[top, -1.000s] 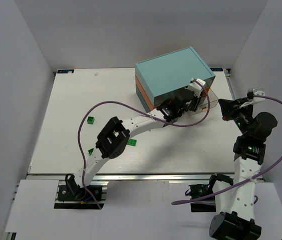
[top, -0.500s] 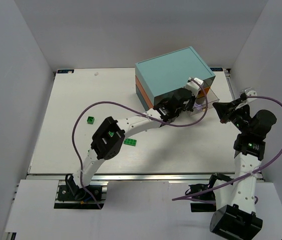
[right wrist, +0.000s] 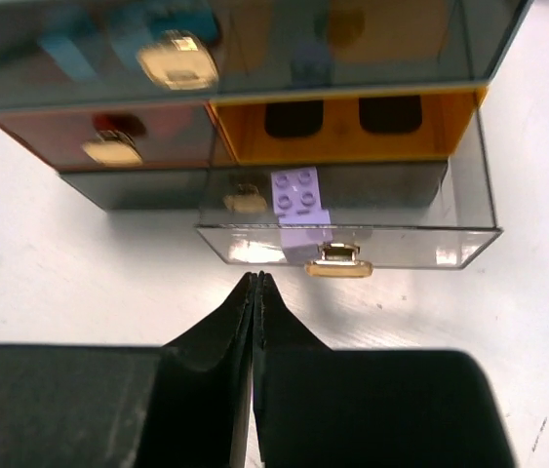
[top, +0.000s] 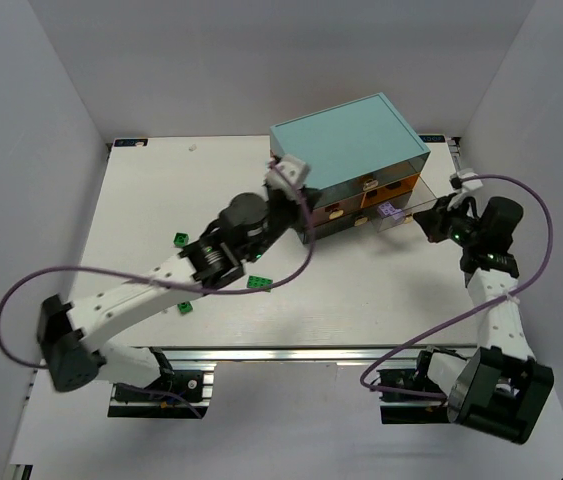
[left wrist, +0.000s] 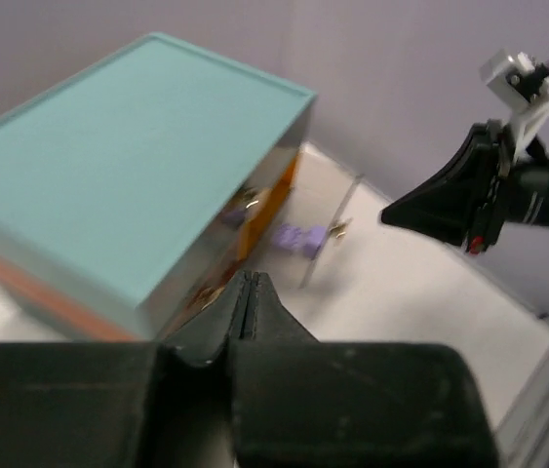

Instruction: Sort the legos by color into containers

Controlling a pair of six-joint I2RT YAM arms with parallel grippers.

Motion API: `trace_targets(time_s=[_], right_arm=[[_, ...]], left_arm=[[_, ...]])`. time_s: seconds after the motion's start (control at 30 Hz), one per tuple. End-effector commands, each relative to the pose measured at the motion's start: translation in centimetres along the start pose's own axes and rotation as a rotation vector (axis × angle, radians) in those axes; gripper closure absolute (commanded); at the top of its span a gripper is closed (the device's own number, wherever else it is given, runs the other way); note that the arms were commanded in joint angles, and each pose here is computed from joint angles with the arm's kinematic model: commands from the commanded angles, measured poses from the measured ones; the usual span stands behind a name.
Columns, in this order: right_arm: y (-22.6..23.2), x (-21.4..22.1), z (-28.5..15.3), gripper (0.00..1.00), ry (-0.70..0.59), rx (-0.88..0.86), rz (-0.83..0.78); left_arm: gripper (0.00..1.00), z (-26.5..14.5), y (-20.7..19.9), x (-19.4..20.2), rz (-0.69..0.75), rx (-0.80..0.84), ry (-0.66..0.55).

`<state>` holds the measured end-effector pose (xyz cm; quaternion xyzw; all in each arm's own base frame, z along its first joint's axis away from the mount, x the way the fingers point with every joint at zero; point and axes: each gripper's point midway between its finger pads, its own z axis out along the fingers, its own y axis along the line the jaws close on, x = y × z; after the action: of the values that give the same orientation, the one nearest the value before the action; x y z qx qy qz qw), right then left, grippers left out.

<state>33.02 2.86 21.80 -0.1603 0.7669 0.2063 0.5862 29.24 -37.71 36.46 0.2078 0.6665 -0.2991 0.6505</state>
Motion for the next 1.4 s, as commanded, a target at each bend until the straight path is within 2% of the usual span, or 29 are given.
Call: trace_targets(time_s=[0.0,0.03,0.07,0.17,0.2,0.33,0.4,0.53,0.7,0.9,1.37], right_arm=[[-1.0,-0.3,1.8,1.0,0.071,0.06,-0.09],[-1.5,0.9,2.5,1.0,0.12,0.077,-0.075],[-1.7,1.1,3.3,1.0,0.151,0.111,-0.107],[-3.3,2.8,4.4,1.0,0.229,0.193,-0.112],[-3.9,3.4,5.0,1.0,0.26,0.233,-0.12],[-5.1,3.9,5.4,1.0,0.291,0.308,-0.131],[-5.2,4.0,5.6,1.0,0.293,0.314,-0.134],[-4.8,4.5,7.1,1.0,0.31,0.284,-0.136],[-3.4,3.0,9.2,1.0,0.211,0.236,-0.189],[-2.8,1.3,11.1,1.0,0.117,0.194,-0.179],[-2.2,1.3,14.7,1.0,0.018,0.085,-0.137]], left_arm=[[0.87,-5.1,5.3,3.6,0.111,-0.17,0.106],[0.81,-6.4,6.5,4.8,0.15,-0.213,0.142],[0.61,-8.8,8.5,5.6,0.174,-0.289,0.147],[0.37,-11.9,9.7,4.9,0.235,-0.326,0.115],[0.33,-12.8,10.0,4.4,0.238,-0.333,0.127],[0.29,-14.8,11.6,2.9,0.264,-0.411,0.117],[0.24,-16.2,12.5,2.0,0.266,-0.449,0.06],[0.23,-17.0,12.5,1.0,0.243,-0.443,0.036],[0.22,-17.4,13.1,1.1,0.261,-0.474,0.038],[0.22,-17.3,13.3,1.5,0.268,-0.481,0.044],[0.19,-17.7,14.1,1.6,0.287,-0.527,0.038]])
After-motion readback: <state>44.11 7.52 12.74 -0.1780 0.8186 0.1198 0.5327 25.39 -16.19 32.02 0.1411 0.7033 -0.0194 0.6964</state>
